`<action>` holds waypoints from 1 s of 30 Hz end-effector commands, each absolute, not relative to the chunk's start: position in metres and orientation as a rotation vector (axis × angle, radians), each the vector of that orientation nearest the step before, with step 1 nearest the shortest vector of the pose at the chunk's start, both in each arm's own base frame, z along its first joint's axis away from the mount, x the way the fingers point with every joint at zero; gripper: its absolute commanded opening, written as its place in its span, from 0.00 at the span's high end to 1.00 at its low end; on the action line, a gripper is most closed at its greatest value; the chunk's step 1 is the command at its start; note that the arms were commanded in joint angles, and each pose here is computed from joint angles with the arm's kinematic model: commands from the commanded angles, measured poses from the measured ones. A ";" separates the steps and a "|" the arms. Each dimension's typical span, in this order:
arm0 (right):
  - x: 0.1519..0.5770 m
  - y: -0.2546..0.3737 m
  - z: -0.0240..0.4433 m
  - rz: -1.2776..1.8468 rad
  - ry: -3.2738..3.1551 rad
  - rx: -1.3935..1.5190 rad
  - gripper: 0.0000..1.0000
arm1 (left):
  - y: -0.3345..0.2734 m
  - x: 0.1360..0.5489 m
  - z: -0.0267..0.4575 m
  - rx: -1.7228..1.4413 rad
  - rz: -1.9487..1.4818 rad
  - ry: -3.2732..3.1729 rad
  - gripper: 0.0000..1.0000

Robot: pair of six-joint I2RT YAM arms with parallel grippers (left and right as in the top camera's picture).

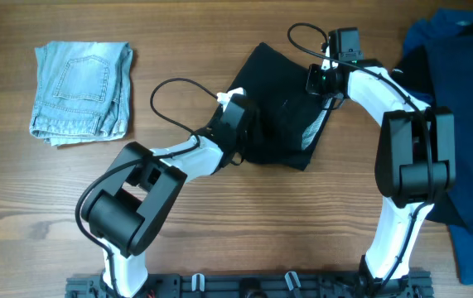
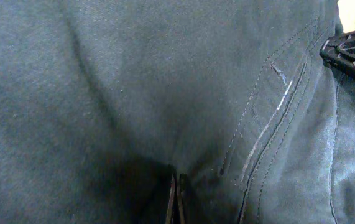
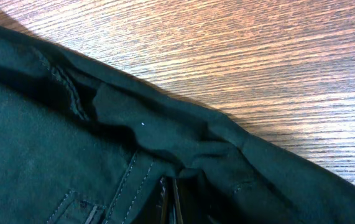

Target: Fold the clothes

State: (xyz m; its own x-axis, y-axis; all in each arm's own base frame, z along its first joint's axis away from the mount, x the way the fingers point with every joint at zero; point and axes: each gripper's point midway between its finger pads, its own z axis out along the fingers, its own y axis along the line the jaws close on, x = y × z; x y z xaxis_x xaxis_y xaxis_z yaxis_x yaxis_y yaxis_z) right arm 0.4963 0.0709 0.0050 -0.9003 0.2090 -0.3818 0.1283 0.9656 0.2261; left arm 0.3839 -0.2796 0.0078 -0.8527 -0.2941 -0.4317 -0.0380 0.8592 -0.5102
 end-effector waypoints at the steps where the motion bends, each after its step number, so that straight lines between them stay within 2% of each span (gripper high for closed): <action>1: 0.506 0.052 0.043 0.188 2.626 0.252 0.91 | -0.278 0.401 0.110 -0.110 -0.717 2.297 0.96; 2: 0.508 0.049 0.071 0.195 2.574 0.254 0.84 | -0.277 0.399 0.139 -0.108 -0.747 2.245 0.96; 4: 0.503 0.035 0.119 0.179 2.496 0.279 0.72 | -0.280 0.383 0.153 -0.068 -0.811 2.269 0.96; 5: 0.499 0.023 0.142 0.167 2.457 0.302 0.39 | -0.292 0.373 0.150 -0.014 -0.894 2.306 0.96; 6: 0.494 0.005 0.160 0.149 2.427 0.338 0.19 | -0.303 0.367 0.136 0.023 -0.929 2.344 0.96; 8: 0.487 -0.020 0.161 0.083 2.432 0.403 0.01 | -0.321 0.362 0.116 0.063 -0.939 2.366 0.96; 11: 0.483 -0.032 0.156 0.065 2.446 0.438 0.01 | -0.354 0.352 0.080 0.116 -0.974 2.388 0.95; 15: 0.483 -0.032 0.156 0.066 2.445 0.438 0.00 | -0.380 0.332 0.059 0.198 -1.084 2.427 0.96; 19: 0.483 -0.032 0.156 0.066 2.444 0.438 0.00 | -0.382 0.325 0.051 0.196 -1.110 2.464 0.96; 27: 0.483 -0.032 0.156 0.065 2.444 0.438 0.01 | -0.350 0.286 -0.022 -0.120 -0.960 2.848 0.96; 30: 0.483 -0.032 0.156 0.066 2.444 0.438 0.01 | -0.363 0.285 -0.006 -0.058 -1.071 2.813 0.96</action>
